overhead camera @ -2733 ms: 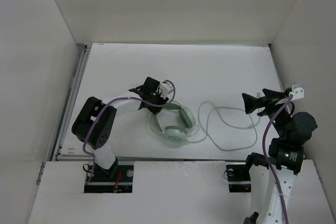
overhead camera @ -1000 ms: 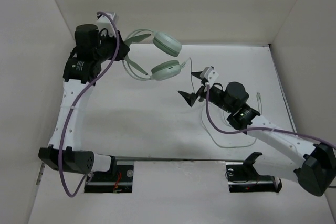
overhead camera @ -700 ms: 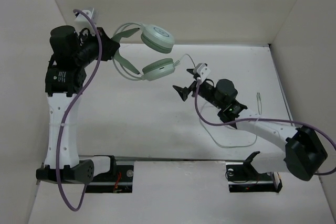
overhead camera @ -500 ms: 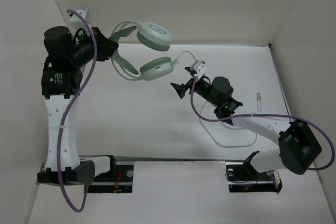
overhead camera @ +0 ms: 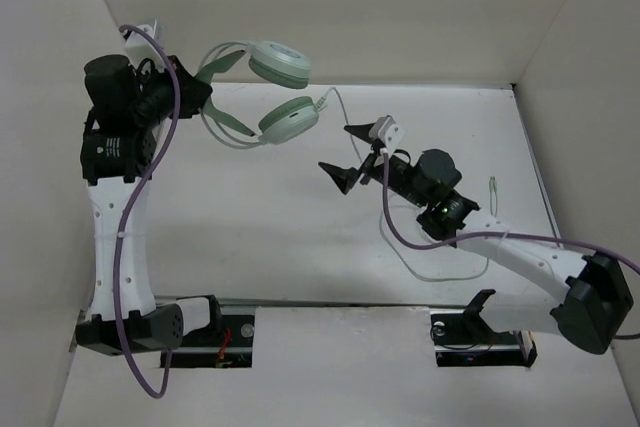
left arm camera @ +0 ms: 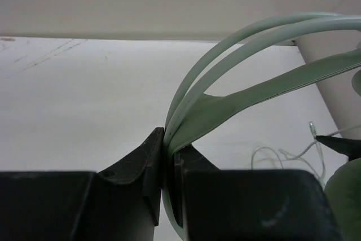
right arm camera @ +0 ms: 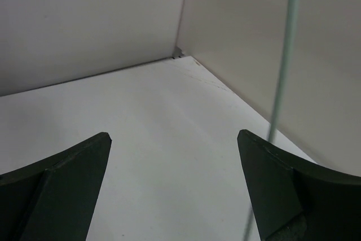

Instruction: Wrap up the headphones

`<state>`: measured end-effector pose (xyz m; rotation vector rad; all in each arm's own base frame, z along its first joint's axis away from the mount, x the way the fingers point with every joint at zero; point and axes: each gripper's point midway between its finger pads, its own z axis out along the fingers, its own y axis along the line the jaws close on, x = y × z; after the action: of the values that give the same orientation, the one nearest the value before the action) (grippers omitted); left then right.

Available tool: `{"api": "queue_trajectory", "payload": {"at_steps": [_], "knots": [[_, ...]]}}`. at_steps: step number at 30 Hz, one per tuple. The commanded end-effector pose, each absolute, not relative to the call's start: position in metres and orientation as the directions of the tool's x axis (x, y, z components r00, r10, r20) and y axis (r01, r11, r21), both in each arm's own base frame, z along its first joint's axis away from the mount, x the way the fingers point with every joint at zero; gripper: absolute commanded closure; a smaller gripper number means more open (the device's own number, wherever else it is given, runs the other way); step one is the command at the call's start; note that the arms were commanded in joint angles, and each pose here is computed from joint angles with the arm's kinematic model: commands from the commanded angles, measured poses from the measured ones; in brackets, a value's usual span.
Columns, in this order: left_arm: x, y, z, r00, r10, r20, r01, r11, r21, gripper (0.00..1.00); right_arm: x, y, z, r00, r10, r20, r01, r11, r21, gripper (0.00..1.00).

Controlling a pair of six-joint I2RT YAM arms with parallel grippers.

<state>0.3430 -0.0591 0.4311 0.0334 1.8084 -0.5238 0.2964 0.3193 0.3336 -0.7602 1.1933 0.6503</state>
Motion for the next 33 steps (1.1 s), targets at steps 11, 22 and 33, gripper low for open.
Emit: {"api": "queue_trajectory", "payload": {"at_steps": [11, 22, 33], "knots": [[0.341, -0.063, 0.45, -0.224, -0.234, -0.946, 0.298, 0.908, -0.295, 1.0, 0.317, 0.283, 0.361, 0.322, 0.032, -0.946, -0.721, 0.656, -0.223, 0.0], [0.317, -0.074, 0.508, -0.149, -0.306, -0.94, 0.384, 0.859, -0.34, 1.0, 0.328, 0.298, 0.312, 0.218, 0.043, -0.975, -0.751, 0.645, -0.14, 0.0], [0.308, -0.059, 0.558, -0.092, -0.485, -0.869, 0.409, 0.778, -0.477, 1.0, 0.291, 0.301, 0.244, 0.125, -0.022, -0.992, -0.83, 0.546, -0.116, 0.01]]}}
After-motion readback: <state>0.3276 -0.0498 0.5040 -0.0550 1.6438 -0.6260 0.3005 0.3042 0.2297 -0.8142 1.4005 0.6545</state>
